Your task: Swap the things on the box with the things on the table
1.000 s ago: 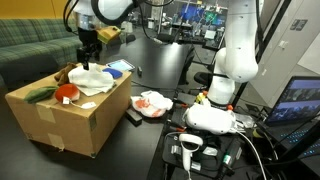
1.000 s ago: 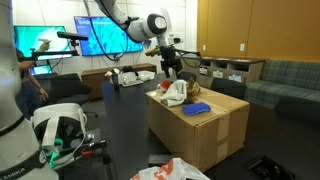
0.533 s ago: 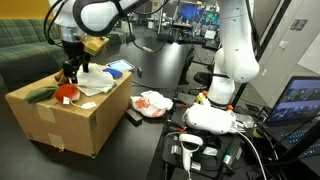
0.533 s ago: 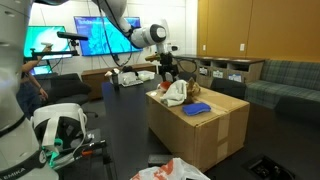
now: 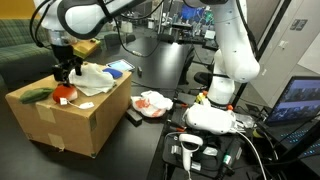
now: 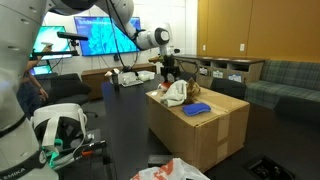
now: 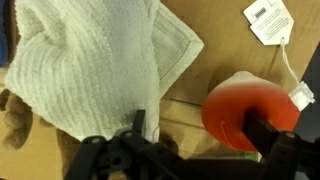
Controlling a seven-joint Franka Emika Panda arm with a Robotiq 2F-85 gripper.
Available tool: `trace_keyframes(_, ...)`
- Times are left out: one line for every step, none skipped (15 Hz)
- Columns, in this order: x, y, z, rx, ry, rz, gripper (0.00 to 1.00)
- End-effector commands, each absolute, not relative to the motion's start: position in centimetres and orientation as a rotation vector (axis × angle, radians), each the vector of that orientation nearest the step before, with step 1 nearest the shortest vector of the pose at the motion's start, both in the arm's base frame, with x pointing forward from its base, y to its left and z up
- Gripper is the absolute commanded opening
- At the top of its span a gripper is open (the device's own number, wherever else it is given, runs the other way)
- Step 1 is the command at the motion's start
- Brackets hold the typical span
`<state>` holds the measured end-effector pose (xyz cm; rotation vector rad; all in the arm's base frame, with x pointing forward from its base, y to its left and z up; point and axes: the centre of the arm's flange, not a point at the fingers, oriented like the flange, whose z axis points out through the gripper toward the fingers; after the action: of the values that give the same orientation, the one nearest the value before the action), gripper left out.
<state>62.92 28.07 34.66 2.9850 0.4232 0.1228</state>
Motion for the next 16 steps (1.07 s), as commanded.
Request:
trace_keyframes(64.8, 28.7, 35.6, 2.981, 0.394, 0.115, 1.00)
trace_keyframes(64.9, 28.6, 35.7, 2.978, 0.384, 0.112, 1.00)
trace_keyframes(64.8, 28.6, 35.9, 2.977, 0.380, 0.111, 1.00)
trace_keyframes(64.9, 28.5, 36.0, 2.977, 0.372, 0.113, 1.00)
trace_keyframes(64.8, 28.5, 36.3, 2.977, 0.367, 0.118, 1.00)
trace_keyframes(64.7, 28.5, 36.6, 2.976, 0.362, 0.122, 1.00)
trace_keyframes(64.6, 28.4, 37.0, 2.977, 0.353, 0.128, 1.00)
trace_keyframes(64.5, 28.4, 37.4, 2.975, 0.337, 0.133, 1.00)
trace_keyframes(64.4, 28.4, 37.7, 2.974, 0.329, 0.137, 1.00)
trace_keyframes(64.3, 28.6, 37.9, 2.975, 0.325, 0.143, 1.00)
trace_keyframes(64.0, 28.7, 38.3, 2.977, 0.331, 0.148, 1.00)
trace_keyframes(63.8, 28.9, 38.4, 2.979, 0.339, 0.150, 1.00)
trace_keyframes(63.7, 29.4, 38.2, 2.979, 0.355, 0.152, 1.00)
trace_keyframes(63.5, 29.7, 38.3, 2.982, 0.372, 0.149, 1.00)
trace_keyframes(63.2, 30.3, 38.1, 2.977, 0.398, 0.133, 1.00)
trace_keyframes(63.1, 30.9, 37.7, 2.976, 0.423, 0.111, 1.00)
